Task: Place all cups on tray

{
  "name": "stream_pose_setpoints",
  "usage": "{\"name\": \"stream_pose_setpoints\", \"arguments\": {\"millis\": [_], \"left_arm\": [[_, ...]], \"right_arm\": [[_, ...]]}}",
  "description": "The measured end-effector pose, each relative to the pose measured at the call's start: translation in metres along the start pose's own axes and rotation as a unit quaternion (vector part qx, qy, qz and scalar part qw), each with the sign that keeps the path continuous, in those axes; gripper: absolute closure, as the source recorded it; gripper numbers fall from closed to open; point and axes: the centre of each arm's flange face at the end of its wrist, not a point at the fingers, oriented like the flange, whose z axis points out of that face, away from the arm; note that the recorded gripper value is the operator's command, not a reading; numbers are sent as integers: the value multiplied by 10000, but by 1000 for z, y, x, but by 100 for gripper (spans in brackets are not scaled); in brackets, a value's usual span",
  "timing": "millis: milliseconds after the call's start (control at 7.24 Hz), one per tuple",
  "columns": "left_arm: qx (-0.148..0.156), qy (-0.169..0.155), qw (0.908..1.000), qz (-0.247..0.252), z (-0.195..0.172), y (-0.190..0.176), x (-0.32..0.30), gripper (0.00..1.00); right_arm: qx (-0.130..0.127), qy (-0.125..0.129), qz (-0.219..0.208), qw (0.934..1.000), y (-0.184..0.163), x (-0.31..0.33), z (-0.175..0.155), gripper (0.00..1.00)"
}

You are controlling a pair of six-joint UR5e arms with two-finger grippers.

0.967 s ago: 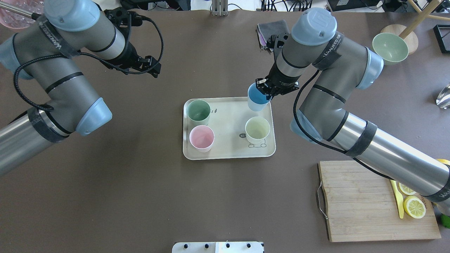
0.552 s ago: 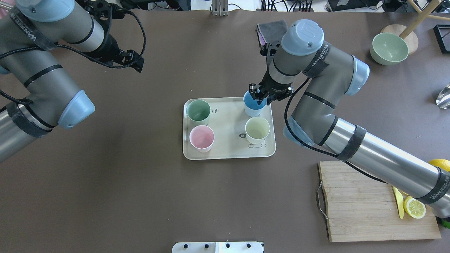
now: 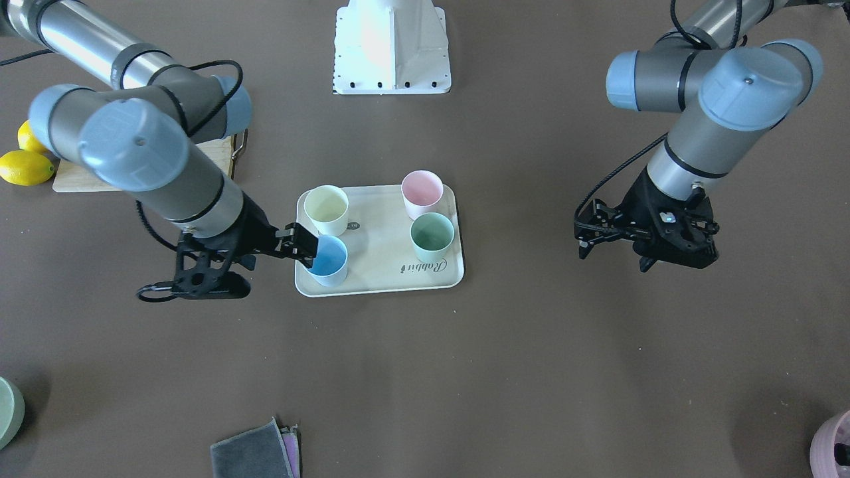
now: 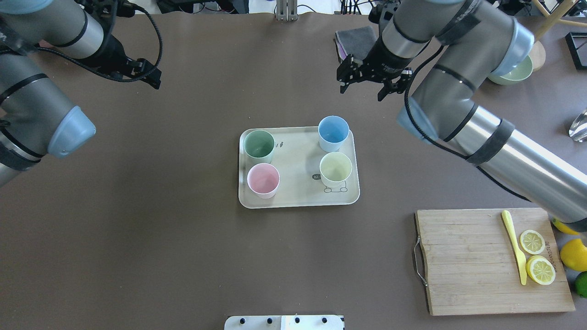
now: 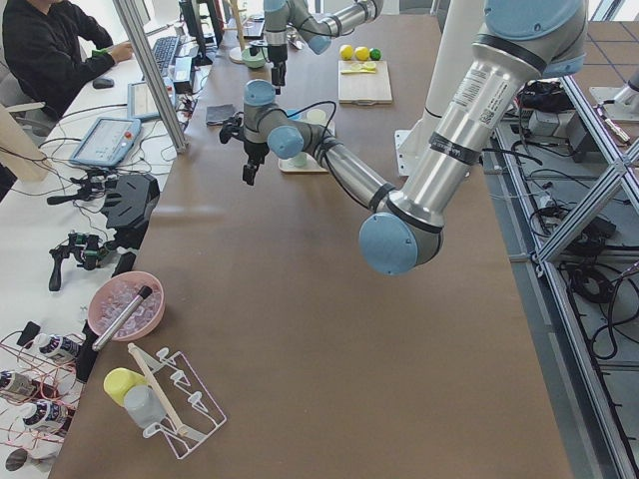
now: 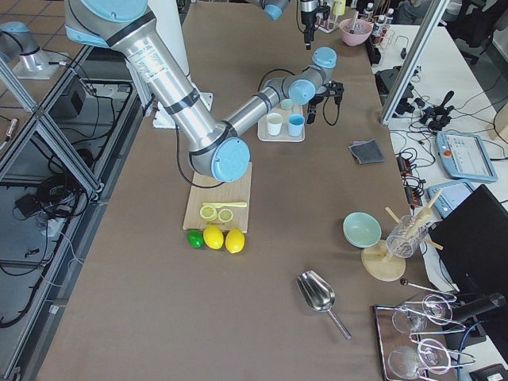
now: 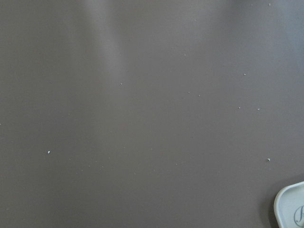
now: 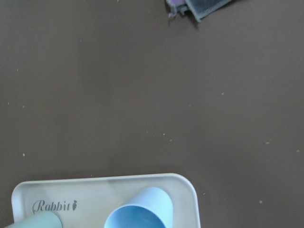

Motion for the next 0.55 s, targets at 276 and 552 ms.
{"name": "stream_pose_setpoints", "arguments": {"millis": [276,552], "left_arm": [[168,-116,9998,55,-25,6,-63,2],[437,-114,9990,57,-28,35,-119,2]], "right_arm": [[8,0,-155,9999,-20,110,-49,0],[41,375,-437,9983,-12,269,-65,0]]}}
